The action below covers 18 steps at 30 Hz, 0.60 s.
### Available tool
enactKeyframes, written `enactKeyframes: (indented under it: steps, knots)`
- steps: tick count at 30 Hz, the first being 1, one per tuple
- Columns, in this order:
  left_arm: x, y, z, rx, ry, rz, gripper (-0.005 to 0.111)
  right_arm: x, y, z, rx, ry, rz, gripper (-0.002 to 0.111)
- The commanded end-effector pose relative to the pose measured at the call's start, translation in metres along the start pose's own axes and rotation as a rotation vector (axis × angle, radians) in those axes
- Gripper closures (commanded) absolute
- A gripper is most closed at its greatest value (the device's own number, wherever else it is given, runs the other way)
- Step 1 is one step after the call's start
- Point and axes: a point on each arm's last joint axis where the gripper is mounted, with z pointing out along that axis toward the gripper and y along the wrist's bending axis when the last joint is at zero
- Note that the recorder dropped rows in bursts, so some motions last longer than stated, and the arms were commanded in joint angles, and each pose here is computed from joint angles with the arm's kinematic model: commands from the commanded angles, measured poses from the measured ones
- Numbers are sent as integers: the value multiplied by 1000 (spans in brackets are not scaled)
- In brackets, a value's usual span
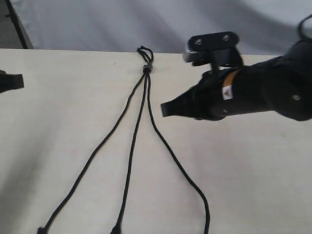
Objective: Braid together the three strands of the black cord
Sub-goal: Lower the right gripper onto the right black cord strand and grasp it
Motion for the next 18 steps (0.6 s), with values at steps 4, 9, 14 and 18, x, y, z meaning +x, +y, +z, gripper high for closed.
enactKeyframes:
  steps: [4, 9, 14, 18]
  knots:
    - [28, -18, 9, -10, 265, 94, 107, 12, 55, 69, -9, 266, -122, 92]
    - [36, -30, 17, 31, 297, 136, 107, 24, 100, 99, -26, 406, -163, 59]
    - [35, -31, 19, 40, 287, 135, 107, 40, 118, 125, -23, 496, -176, 59]
    - [34, -32, 19, 48, 274, 134, 107, 44, 118, 131, -17, 518, -183, 60]
